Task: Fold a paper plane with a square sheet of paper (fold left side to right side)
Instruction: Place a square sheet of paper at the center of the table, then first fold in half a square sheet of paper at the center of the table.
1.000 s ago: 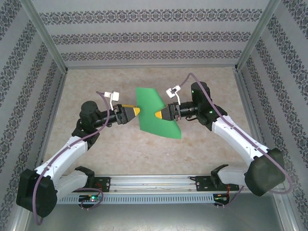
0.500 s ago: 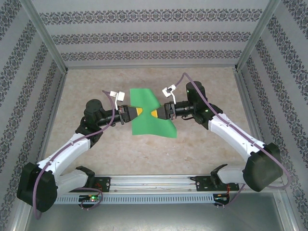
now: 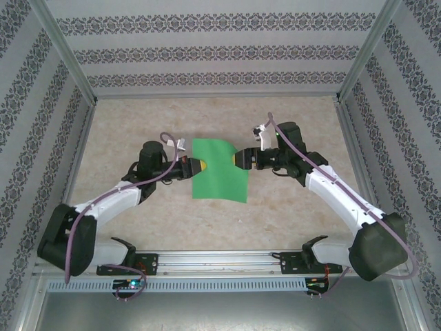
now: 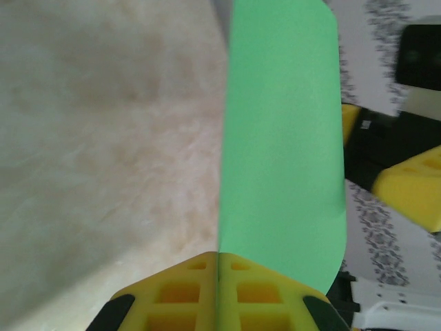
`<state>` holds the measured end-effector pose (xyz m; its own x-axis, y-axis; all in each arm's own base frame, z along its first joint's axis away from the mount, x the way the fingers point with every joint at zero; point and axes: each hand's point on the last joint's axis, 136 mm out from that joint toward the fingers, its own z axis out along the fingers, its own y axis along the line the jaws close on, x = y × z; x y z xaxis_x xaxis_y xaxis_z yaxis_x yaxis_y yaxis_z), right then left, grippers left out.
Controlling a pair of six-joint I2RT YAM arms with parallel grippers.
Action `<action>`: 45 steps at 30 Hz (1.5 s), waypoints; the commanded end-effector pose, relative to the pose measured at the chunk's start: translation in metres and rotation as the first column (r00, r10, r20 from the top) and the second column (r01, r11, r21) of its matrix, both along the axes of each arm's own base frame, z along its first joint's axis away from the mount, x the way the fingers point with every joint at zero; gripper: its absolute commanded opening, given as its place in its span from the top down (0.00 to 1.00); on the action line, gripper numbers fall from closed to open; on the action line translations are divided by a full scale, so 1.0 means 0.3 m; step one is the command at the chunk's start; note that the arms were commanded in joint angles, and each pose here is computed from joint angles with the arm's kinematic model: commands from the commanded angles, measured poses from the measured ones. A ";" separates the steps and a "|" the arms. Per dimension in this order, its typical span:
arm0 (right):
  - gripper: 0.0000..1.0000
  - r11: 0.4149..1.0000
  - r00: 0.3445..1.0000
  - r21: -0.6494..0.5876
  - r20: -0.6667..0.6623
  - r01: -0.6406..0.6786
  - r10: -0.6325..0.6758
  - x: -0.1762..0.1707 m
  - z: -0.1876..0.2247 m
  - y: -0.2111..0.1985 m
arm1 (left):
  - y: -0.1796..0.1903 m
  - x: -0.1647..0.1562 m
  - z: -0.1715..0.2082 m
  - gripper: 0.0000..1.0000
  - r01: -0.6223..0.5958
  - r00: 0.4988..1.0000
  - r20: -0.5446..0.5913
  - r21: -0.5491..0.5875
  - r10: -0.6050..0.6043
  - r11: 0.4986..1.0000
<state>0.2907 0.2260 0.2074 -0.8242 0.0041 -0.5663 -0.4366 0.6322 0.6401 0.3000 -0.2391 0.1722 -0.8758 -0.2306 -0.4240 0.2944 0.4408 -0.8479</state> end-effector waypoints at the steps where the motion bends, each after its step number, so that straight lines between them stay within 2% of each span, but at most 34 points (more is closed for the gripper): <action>1: 0.30 0.990 0.991 -0.090 -0.069 0.106 -0.112 0.012 -0.112 -0.065 | 0.018 -0.005 -0.164 0.99 -0.034 0.986 -0.160 0.090 0.048 0.995; 5: 0.36 0.987 0.981 -0.101 -0.140 0.123 -0.137 0.008 -0.195 -0.066 | 0.025 -0.011 -0.315 0.99 -0.021 0.960 -0.274 0.154 0.063 0.988; 10: 0.55 0.989 0.965 -0.088 -0.227 0.117 -0.134 0.000 -0.305 -0.017 | 0.033 -0.011 -0.432 0.99 0.006 0.933 -0.351 0.224 0.075 0.975; 16: 0.86 0.984 0.940 -0.142 -0.309 0.106 -0.146 0.008 -0.430 0.020 | 0.034 -0.004 -0.462 0.99 0.013 0.924 -0.374 0.245 0.082 0.969; 19: 0.96 0.978 0.924 -0.178 -0.344 0.111 -0.168 0.009 -0.491 0.018 | 0.035 -0.004 -0.458 0.99 0.010 0.923 -0.375 0.246 0.086 0.969; 22: 0.99 0.970 0.905 -0.217 -0.382 0.110 -0.188 0.000 -0.550 0.006 | 0.037 -0.004 -0.455 0.98 0.007 0.923 -0.375 0.249 0.089 0.968; 29: 0.99 0.955 0.877 -0.282 -0.430 0.093 -0.212 -0.028 -0.643 -0.016 | 0.030 -0.001 -0.431 0.93 0.012 0.925 -0.372 0.233 0.078 0.972; 40: 1.00 0.932 0.853 -0.357 -0.463 0.066 -0.238 -0.062 -0.722 -0.050 | 0.012 0.015 -0.313 0.74 0.005 0.944 -0.326 0.184 0.056 0.983; 45: 1.00 0.931 0.854 -0.359 -0.462 0.065 -0.238 -0.064 -0.726 -0.051 | -0.006 0.022 -0.265 0.70 0.007 0.949 -0.313 0.140 0.038 0.990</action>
<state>0.2854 0.2221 0.0141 -0.9900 0.0619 -0.1266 -0.0220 0.8196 0.5725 0.3072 -0.2332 0.0761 -0.9634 -0.2146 -0.1607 0.0008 0.5972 -0.8021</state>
